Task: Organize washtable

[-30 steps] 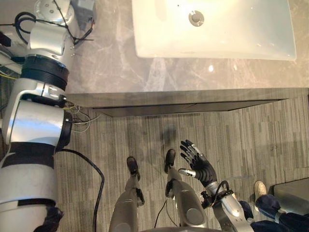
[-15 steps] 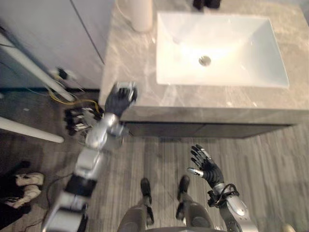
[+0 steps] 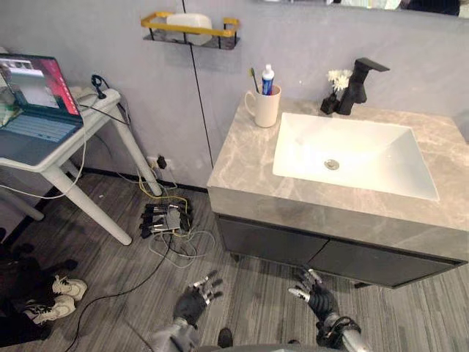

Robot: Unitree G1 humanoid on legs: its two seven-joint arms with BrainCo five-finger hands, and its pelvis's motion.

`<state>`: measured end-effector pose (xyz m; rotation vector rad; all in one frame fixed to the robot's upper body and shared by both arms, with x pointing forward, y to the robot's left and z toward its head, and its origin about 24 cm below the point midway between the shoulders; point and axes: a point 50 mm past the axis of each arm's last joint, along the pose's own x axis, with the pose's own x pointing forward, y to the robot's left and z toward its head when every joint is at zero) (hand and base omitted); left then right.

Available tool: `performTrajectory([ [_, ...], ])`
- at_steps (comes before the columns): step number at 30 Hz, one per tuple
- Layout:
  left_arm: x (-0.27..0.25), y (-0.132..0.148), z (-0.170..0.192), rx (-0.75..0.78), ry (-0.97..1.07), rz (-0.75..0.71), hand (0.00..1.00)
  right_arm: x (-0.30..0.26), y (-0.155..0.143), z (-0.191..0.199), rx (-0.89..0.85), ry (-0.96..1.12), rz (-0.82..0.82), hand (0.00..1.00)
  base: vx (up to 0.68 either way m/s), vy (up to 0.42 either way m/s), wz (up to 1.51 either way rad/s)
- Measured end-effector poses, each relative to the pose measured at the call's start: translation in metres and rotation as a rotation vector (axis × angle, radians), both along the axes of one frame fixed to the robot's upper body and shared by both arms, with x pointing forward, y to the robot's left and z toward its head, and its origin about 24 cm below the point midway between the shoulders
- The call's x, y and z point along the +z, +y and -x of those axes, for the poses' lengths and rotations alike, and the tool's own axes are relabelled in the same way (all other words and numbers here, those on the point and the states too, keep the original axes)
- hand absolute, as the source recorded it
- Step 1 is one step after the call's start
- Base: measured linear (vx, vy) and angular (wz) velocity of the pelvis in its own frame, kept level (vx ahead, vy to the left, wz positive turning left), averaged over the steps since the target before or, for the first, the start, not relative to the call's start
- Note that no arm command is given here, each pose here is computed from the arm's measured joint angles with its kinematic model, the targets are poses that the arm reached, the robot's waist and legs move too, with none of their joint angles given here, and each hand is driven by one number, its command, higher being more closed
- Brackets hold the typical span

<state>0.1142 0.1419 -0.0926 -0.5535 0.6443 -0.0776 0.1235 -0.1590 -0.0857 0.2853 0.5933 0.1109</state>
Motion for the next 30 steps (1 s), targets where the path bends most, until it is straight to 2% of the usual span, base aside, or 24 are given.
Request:
performTrajectory([
  [4,-0.008,-0.010,-0.001,0.007,0.044,-0.005,0.00,-0.012,0.003,0.005,0.031,0.062,0.075,0.00,-0.07,0.003,0.00],
  [8,-0.010,-0.007,-0.001,-0.035,0.054,-0.124,0.00,-0.017,0.000,0.009,0.011,0.096,0.115,0.00,0.02,0.018,-0.22],
  [11,-0.010,-0.007,-0.006,-0.046,0.048,-0.161,0.00,-0.015,-0.003,0.004,-0.011,0.086,0.129,0.00,0.04,0.028,-0.56],
  [16,0.005,0.004,-0.046,-0.075,-0.073,-0.250,0.00,0.001,-0.004,-0.028,-0.059,-0.020,0.153,0.00,0.01,0.061,-1.08],
  [21,0.016,0.028,-0.058,0.027,-0.118,-0.305,0.00,0.015,0.005,-0.051,-0.004,-0.114,0.166,0.00,-0.05,0.035,-1.70],
  [25,0.021,0.048,-0.055,0.167,-0.111,-0.314,0.00,0.027,0.043,-0.081,0.175,-0.204,0.126,0.00,-0.06,-0.160,-2.12],
  [27,0.020,0.043,-0.056,0.208,-0.100,-0.275,0.00,0.040,0.055,-0.093,0.242,-0.280,0.115,0.00,-0.09,-0.375,-2.12],
  [30,0.021,0.020,-0.064,0.211,-0.117,-0.197,0.00,0.038,0.038,-0.083,0.231,-0.271,0.144,0.00,-0.05,-0.427,-1.07],
])
